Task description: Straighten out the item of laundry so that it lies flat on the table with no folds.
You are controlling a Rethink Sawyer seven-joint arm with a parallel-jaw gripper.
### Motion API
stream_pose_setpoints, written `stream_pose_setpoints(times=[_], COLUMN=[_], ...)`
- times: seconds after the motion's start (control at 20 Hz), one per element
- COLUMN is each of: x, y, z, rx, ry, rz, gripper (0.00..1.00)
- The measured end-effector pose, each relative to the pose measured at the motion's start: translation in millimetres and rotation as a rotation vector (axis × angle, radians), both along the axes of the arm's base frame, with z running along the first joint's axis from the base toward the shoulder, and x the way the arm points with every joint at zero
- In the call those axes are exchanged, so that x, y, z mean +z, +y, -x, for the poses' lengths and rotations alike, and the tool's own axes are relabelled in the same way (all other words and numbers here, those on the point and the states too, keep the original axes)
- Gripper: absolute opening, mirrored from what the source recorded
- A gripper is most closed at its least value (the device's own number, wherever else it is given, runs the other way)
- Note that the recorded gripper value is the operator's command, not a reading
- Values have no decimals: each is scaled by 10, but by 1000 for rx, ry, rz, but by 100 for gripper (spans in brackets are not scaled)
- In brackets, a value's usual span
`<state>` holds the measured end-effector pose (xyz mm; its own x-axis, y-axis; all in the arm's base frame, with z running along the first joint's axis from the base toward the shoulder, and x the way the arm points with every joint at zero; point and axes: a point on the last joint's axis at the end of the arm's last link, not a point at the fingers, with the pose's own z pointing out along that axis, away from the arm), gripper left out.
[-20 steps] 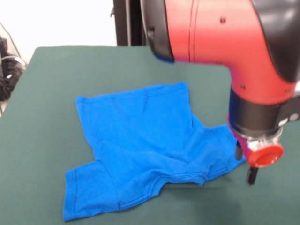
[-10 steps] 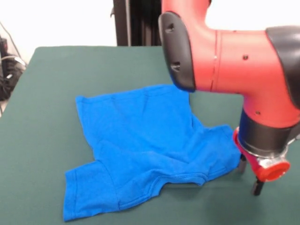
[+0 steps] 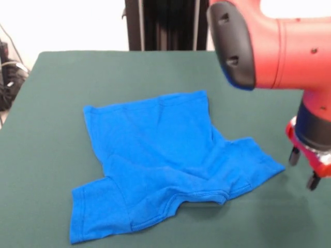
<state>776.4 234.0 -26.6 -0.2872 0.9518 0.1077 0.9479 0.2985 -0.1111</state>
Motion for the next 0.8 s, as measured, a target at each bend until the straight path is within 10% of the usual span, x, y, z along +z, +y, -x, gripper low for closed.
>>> stream_pose_setpoints(times=[0.8], x=[634], y=[-208], z=[-60], rx=[58], ry=[102], rz=[62], gripper=[100])
